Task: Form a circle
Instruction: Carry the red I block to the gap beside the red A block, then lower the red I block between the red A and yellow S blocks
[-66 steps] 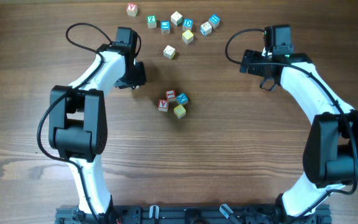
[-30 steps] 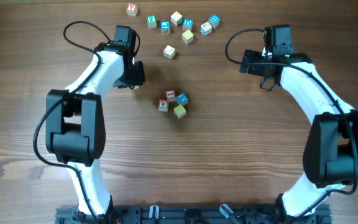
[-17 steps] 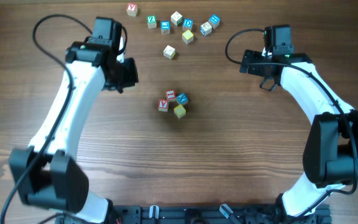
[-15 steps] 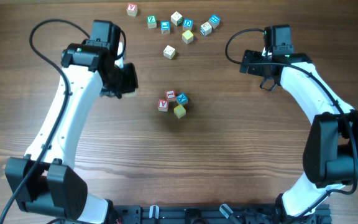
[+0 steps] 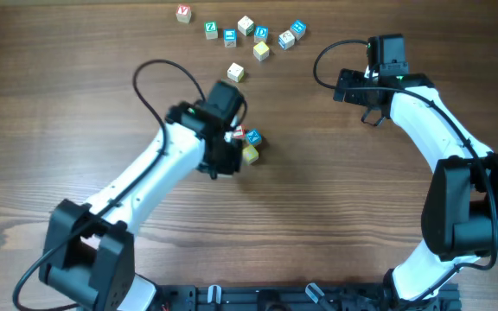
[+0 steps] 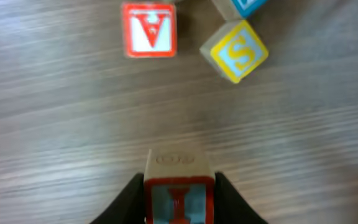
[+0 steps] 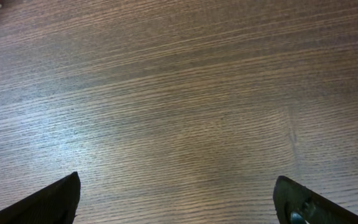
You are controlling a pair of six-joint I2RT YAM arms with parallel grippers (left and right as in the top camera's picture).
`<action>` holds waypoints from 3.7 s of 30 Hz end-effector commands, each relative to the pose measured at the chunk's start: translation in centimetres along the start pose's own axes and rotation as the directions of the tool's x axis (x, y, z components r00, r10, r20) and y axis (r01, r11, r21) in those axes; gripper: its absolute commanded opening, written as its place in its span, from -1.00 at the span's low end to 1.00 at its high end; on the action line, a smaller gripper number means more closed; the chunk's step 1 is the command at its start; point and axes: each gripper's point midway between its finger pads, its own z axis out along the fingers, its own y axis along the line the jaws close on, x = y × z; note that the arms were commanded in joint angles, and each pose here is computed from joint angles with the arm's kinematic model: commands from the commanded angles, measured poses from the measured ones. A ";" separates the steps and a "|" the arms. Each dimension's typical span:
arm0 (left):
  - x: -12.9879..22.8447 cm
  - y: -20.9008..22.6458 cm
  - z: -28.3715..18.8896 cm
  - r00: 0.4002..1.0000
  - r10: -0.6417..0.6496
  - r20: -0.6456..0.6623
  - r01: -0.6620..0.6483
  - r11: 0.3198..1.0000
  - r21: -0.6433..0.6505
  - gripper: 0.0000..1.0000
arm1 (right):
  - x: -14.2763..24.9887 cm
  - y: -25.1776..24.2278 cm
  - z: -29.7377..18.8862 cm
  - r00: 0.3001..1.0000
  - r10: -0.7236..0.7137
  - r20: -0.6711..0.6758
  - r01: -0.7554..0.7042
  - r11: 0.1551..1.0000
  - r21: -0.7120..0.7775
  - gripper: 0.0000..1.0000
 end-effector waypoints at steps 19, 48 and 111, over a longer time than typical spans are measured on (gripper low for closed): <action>-1.8 -0.2 3.4 0.982 0.116 0.151 -0.111 0.993 -0.041 -0.65 | -1.2 0.1 -1.1 0.999 0.008 0.039 -0.007 1.000 -0.001 1.00; -1.6 -0.3 5.9 0.986 0.121 0.115 -0.117 0.992 -0.047 -0.44 | -1.2 0.1 -1.1 0.999 0.007 0.039 -0.007 1.000 -0.001 1.00; -3.7 -1.1 2.2 0.962 0.116 0.249 -0.116 0.993 -0.014 -0.21 | -1.2 0.1 -1.1 0.999 0.008 0.039 -0.007 1.000 -0.001 1.00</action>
